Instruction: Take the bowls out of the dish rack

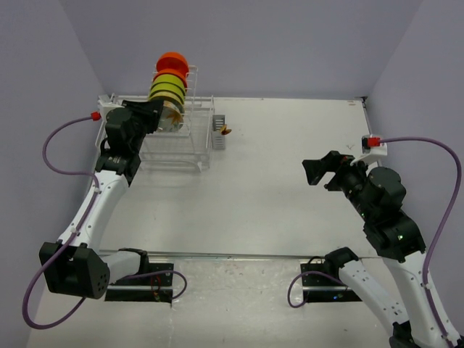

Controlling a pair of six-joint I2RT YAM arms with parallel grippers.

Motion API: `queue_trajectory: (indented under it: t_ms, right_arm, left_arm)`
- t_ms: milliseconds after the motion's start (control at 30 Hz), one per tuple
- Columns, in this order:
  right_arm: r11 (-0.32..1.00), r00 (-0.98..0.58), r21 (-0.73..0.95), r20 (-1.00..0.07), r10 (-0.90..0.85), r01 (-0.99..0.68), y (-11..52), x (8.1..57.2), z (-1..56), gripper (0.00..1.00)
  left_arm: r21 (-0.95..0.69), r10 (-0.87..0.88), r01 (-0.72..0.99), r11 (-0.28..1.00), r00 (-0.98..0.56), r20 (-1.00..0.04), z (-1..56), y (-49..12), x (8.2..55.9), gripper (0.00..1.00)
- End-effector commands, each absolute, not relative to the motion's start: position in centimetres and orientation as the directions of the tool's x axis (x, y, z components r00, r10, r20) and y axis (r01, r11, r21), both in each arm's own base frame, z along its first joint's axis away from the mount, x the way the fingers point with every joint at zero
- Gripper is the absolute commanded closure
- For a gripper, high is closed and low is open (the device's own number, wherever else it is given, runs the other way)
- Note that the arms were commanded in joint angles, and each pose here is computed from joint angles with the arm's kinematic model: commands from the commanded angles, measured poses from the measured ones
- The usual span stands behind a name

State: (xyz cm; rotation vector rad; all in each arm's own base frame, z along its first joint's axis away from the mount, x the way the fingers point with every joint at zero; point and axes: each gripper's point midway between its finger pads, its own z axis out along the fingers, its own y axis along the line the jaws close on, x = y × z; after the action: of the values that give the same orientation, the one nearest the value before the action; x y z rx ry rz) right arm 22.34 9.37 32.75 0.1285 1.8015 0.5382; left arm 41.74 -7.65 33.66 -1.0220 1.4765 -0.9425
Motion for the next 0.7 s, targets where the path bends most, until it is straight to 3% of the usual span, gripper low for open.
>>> queue_trajectory:
  t_ms: [0,167,333,667]
  right_arm:
    - [0.895,-0.282,0.408,-0.893,0.350,-0.181,9.2,22.8,32.8,0.01]
    - [0.893,-0.293,0.410,-0.891,0.348,-0.187,9.4,22.8,32.7,0.01]
    - [0.892,-0.284,0.412,-0.892,0.353,-0.187,9.3,22.7,33.0,0.01]
    - [0.886,-0.290,0.421,-0.888,0.358,-0.195,9.6,23.0,32.8,0.01]
  left_arm:
    - [-0.950,-0.963,-0.156,0.270,-0.034,-0.268,32.6,-6.7,42.1,0.76]
    - [-0.958,-0.969,-0.145,0.248,-0.040,-0.245,33.1,-6.9,41.9,0.84]
    - [-0.965,-0.971,-0.110,0.237,-0.036,-0.235,34.4,-7.0,41.3,1.00]
    - [-0.974,-0.974,-0.009,0.226,-0.037,-0.225,37.7,-7.2,39.5,1.00]
